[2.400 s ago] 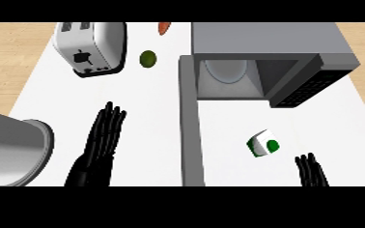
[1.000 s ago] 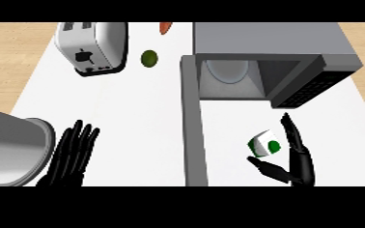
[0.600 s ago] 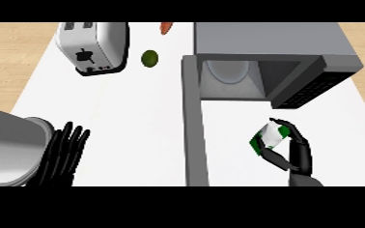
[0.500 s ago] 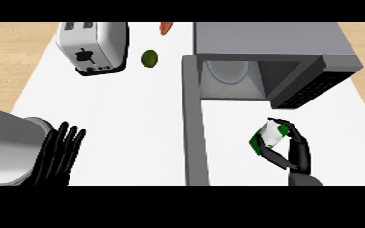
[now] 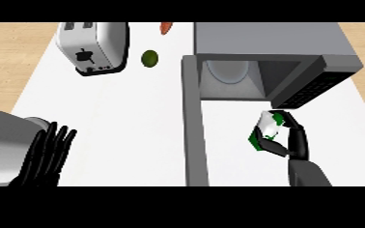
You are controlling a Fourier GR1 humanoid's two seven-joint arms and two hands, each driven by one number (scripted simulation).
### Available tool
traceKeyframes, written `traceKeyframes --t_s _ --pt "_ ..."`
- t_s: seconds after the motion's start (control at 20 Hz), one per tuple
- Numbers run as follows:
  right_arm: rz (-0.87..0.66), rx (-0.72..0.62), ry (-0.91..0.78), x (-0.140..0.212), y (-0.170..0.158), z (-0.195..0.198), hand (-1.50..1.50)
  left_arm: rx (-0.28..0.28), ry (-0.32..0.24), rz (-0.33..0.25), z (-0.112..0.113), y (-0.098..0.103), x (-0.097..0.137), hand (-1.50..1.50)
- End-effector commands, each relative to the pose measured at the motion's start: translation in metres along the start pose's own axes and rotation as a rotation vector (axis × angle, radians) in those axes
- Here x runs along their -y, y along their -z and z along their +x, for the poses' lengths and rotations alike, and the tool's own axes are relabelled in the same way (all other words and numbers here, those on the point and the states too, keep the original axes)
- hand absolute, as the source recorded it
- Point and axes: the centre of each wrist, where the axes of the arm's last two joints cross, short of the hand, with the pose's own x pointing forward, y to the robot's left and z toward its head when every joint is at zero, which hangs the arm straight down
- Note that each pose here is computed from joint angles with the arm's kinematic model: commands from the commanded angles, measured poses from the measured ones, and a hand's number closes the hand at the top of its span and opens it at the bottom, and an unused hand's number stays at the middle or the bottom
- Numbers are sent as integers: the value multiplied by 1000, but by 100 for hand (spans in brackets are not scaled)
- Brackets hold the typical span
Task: Pick up the milk, place it into the microwave and close the microwave
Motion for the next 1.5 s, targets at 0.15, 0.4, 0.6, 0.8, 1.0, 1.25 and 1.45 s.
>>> traceKeyframes --t_s 0.15,0.4,0.6,0.8,1.0,1.25,1.45 --pt "32 107 131 -50 -2 12 150 3 -4 10 1 1 5 -150" --pt "64 136 229 -49 -5 20 150 -17 -10 18 14 -23 -2 -150" --pt "82 166 256 -51 10 40 150 -5 0 18 -13 -9 2 -150" --pt "64 183 258 -73 19 73 150 -12 -7 33 -18 -3 -19 -150" --pt "5 196 182 -85 13 96 150 -42 -15 14 -15 -4 -35 -150" --pt "-16 166 117 -93 40 107 150 -20 -10 30 10 -17 -29 -150" --pt "-36 132 87 -81 62 121 150 -15 -17 48 -18 -12 -37 -150"
